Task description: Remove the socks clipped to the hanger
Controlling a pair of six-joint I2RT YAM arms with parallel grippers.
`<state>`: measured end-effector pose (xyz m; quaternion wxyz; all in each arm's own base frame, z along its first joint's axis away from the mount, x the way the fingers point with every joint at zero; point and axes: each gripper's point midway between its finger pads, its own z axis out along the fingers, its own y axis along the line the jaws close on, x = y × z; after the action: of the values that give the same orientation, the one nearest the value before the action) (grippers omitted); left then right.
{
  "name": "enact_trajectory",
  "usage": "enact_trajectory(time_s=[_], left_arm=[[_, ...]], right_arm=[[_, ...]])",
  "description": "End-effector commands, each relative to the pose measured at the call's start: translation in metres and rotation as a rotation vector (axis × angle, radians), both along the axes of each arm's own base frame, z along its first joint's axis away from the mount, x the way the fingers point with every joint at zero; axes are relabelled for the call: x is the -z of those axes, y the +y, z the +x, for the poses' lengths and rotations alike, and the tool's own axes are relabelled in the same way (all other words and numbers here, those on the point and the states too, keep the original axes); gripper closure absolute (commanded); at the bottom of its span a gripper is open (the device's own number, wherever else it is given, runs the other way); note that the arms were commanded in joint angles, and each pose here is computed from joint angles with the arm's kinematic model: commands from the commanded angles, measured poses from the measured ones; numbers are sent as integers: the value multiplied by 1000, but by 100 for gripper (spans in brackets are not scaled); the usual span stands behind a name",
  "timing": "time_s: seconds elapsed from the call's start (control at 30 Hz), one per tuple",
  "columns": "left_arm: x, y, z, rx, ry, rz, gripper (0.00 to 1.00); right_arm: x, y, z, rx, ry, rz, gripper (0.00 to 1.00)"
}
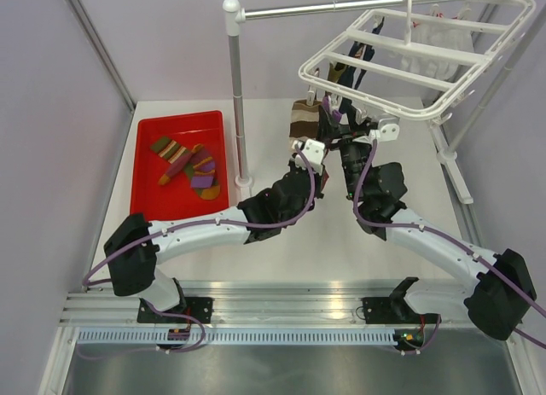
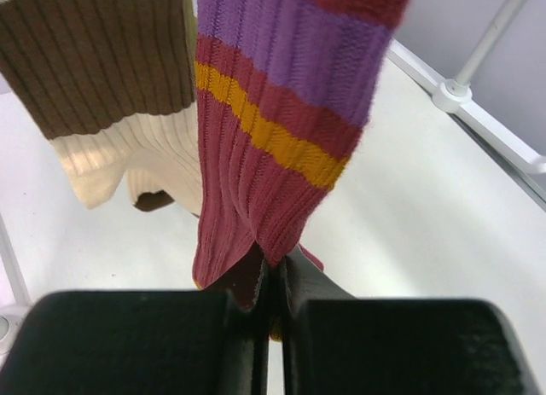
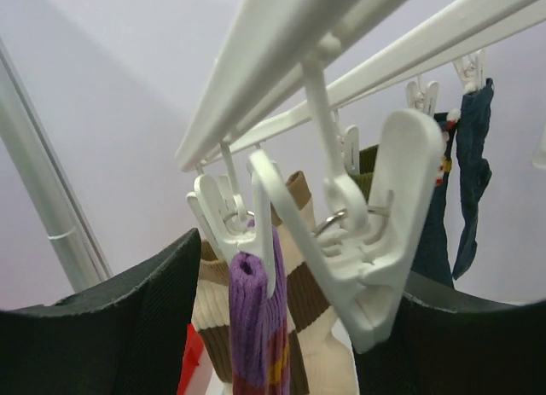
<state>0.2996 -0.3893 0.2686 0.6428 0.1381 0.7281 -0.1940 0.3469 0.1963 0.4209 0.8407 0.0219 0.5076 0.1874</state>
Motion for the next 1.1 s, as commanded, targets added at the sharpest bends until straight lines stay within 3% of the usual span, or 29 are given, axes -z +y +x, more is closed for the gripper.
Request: enact_trajectory(time_s=[0.0,0.67,1.07], left_arm=[[-19,-7,-9,35,-29,-15,98],[-15,-10,-16,41,-25,-7,98],[-18,-4,-16,23,-31,-12,98]], right_arm=[[-35,0,-8,-11,-82,36,31],[-43,-4,-6,9,-89,93,41],[-39,-11,-10,12,-69,112,83]])
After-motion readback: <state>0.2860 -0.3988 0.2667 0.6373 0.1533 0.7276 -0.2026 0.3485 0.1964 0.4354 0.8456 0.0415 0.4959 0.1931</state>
